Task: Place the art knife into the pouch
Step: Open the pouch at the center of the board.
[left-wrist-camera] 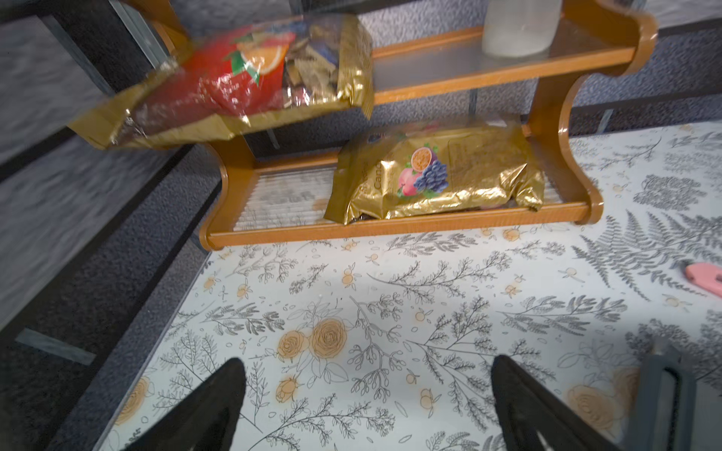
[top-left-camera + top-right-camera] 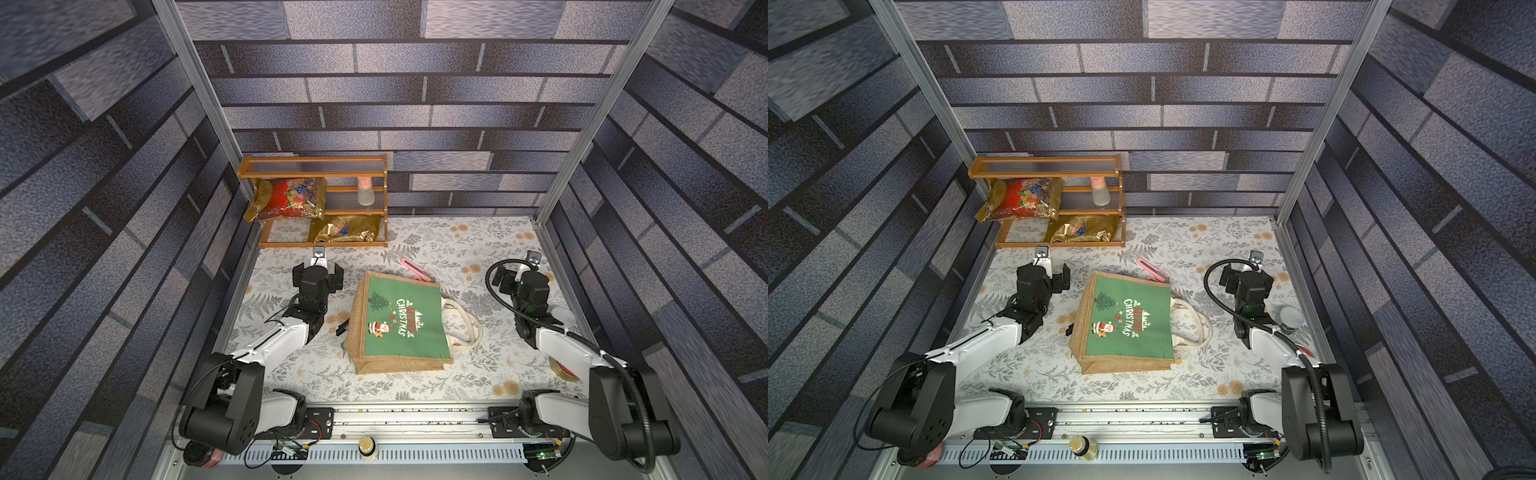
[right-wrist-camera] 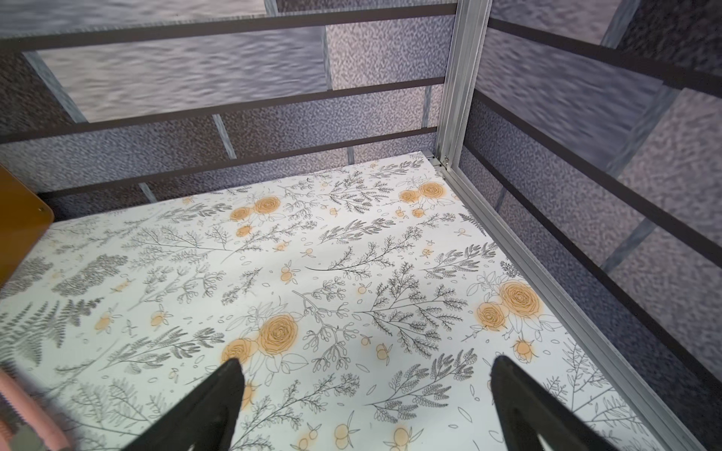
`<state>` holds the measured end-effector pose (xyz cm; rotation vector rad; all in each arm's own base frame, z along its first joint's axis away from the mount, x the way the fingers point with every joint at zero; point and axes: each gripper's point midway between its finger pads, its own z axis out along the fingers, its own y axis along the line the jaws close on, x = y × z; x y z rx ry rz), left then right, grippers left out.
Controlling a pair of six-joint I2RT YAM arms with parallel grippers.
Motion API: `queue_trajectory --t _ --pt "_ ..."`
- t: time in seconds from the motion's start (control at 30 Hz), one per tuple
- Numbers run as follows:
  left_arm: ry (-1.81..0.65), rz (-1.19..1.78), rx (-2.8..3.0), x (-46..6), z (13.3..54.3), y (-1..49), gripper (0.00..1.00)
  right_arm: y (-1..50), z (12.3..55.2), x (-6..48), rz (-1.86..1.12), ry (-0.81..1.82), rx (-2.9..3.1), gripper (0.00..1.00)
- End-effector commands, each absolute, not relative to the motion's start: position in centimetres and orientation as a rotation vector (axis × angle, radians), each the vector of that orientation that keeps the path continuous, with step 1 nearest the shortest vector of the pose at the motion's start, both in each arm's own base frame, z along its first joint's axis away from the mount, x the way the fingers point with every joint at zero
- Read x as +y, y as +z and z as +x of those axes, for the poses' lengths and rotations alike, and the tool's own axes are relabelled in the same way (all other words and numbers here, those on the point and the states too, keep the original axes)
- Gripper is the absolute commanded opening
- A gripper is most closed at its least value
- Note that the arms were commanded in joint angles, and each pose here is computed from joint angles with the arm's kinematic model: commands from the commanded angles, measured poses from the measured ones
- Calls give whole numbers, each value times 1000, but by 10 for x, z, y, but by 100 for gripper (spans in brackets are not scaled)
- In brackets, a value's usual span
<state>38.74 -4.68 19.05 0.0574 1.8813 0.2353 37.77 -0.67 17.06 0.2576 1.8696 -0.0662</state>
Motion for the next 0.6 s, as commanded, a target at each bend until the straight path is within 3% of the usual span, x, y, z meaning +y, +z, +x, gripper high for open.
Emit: queue_trajectory --t 0.0,0.3,0.47,0.57 --pt "289 41 1903 -57 368 218 100 151 359 3 340 40 2018 100" --pt "126 355 1944 -180 327 247 100 135 315 47 413 402 2244 99" --pt "57 519 1995 -242 314 241 100 108 290 68 440 562 2360 87" --pt "4 618 1983 -277 305 244 100 91 277 65 444 530 2423 83"
